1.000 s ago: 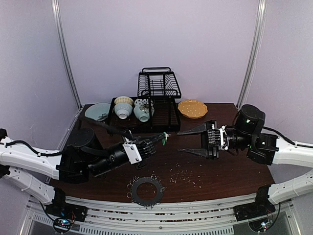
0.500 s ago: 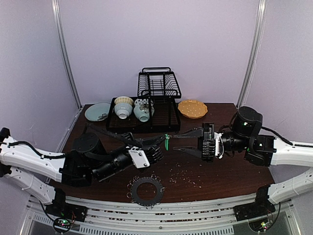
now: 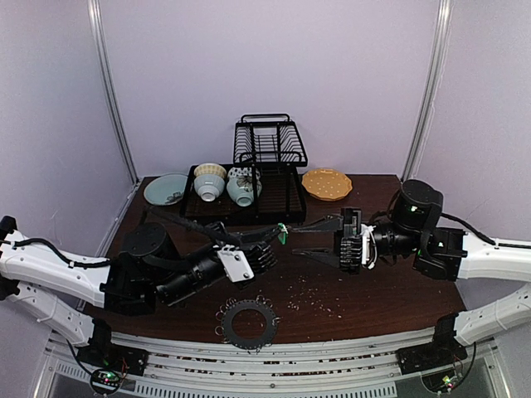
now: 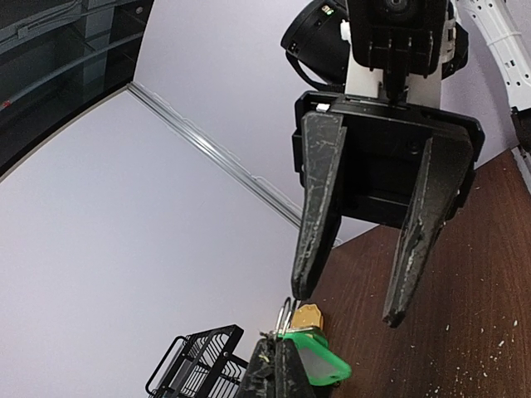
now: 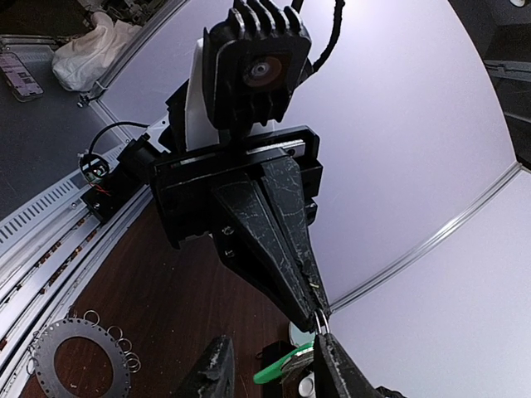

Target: Put the keys on the keyring

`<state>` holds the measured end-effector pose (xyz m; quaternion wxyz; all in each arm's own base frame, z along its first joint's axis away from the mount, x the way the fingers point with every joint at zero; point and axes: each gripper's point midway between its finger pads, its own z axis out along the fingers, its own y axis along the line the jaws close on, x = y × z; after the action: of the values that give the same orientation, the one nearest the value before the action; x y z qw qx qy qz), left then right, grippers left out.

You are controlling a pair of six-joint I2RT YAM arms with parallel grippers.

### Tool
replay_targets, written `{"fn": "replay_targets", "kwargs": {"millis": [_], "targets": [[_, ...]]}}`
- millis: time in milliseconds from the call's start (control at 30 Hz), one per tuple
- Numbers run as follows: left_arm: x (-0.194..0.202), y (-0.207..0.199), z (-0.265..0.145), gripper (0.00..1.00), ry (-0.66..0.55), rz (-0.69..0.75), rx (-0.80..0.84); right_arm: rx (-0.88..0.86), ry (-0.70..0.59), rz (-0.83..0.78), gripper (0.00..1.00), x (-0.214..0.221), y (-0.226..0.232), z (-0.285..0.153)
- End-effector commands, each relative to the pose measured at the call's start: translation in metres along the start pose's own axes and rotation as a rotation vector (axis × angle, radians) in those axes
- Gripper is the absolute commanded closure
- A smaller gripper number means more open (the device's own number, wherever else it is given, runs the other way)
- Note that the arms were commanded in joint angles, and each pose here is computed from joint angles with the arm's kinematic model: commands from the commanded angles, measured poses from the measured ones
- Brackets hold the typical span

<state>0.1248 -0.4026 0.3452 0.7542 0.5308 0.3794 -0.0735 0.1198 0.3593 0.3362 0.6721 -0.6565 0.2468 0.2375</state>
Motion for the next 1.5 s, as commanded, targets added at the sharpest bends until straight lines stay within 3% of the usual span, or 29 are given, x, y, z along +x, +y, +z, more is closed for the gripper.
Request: {"fn": "replay_targets", "kwargs": {"millis": [0,667,1467], "targets": [[-0.018,0.014,0.001,1.0,-0.053,-0.041,-0.037,0.025,-0.013,-0.019,0.65,-0.009,-0.011,0.002],[-0.019,0.017,0.002,1.0,-0.063,-0.084,-0.055,0.036,-0.068,-0.023,0.63,-0.022,-0.011,-0.008],[-0.02,0.017,0.001,1.0,-0.072,-0.103,-0.057,0.016,-0.042,-0.002,0.64,-0.011,-0.008,0.001]]}}
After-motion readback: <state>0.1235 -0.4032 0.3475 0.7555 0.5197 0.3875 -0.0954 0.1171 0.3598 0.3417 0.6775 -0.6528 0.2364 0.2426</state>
